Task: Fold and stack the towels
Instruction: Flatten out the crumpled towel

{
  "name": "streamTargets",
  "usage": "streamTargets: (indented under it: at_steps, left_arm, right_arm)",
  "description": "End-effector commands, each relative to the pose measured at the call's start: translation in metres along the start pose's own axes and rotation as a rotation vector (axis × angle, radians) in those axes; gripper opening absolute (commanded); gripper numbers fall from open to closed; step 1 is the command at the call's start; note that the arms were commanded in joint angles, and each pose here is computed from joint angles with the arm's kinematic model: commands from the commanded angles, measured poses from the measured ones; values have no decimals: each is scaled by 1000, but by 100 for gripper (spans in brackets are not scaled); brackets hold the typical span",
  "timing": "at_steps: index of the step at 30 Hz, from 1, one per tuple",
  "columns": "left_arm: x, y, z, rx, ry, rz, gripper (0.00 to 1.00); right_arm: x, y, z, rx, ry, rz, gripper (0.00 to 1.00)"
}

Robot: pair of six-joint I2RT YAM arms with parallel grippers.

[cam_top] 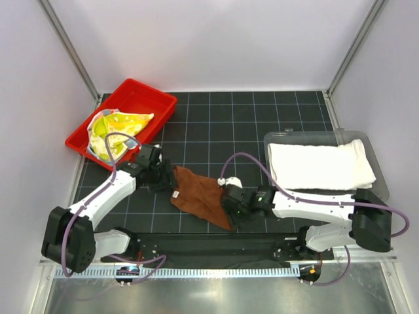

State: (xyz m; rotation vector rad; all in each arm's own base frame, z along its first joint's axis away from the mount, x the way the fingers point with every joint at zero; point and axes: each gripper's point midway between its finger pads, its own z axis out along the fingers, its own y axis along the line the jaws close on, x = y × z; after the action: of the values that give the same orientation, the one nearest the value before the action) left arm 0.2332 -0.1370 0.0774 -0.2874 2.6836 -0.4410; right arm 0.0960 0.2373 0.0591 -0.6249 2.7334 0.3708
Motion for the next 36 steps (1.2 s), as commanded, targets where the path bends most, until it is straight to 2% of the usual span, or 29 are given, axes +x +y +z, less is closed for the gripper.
streamTargets:
  at_steps: [1,11,23,29,32,35,36]
  left_arm:
    - [6,-15,10,91,14,-39,62]
    - [8,-14,26,84,41,-54,61]
    - [6,-11,44,47,69,-56,59]
    - [7,-9,49,35,75,-53,59]
    - [8,-7,49,27,78,-52,59]
    - [6,-8,48,29,76,-41,60]
    - [-2,-14,44,42,61,-33,60]
  right_arm:
    - [9,1,12,75,-17,-113,48]
    - [21,15,41,86,-25,-269,48]
    - [6,6,32,193,-66,-327,47]
    - [10,9,42,168,-58,-342,41]
    - [15,10,44,162,-32,-345,36]
    - [15,14,37,145,-26,-330,14]
    - [13,16,33,142,-28,-320,1]
